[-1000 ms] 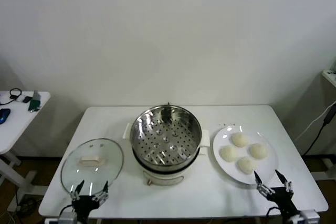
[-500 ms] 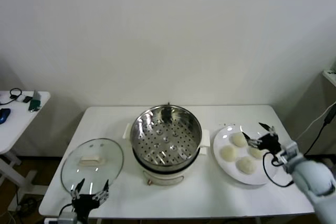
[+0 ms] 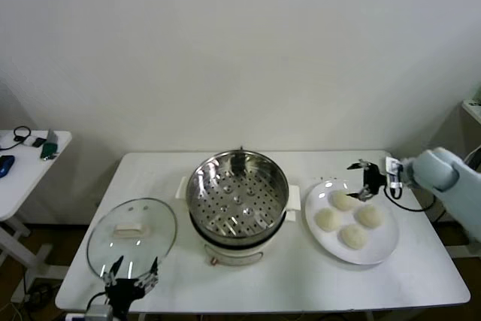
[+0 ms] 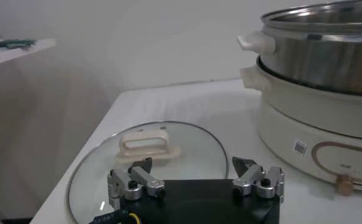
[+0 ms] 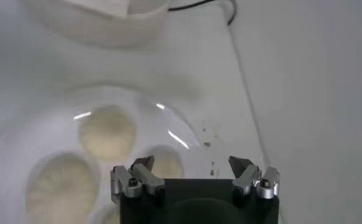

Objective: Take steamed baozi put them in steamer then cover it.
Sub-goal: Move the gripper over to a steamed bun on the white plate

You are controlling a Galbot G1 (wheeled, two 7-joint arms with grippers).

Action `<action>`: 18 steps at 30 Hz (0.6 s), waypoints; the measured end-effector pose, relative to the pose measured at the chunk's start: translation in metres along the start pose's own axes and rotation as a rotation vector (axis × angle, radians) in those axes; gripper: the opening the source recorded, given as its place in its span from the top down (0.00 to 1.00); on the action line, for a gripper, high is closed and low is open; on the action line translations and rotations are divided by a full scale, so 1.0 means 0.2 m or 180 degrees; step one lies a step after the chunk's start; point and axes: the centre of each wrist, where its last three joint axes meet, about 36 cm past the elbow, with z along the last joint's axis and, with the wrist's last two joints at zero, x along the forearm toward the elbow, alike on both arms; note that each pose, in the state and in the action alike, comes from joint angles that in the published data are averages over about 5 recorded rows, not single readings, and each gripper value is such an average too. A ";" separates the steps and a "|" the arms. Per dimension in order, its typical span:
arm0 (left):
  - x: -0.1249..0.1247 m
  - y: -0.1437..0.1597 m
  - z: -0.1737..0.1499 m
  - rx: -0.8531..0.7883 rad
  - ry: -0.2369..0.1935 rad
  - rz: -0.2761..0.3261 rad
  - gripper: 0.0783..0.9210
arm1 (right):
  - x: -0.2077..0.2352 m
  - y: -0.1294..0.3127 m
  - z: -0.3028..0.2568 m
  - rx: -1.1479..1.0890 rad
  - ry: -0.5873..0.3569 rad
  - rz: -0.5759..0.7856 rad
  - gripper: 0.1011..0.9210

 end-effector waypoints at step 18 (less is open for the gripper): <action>0.03 0.03 -0.02 -0.0007 -0.0012 -0.0077 0.12 | -0.20 -0.24 -0.13 0.0054 0.0398 -0.0503 0.12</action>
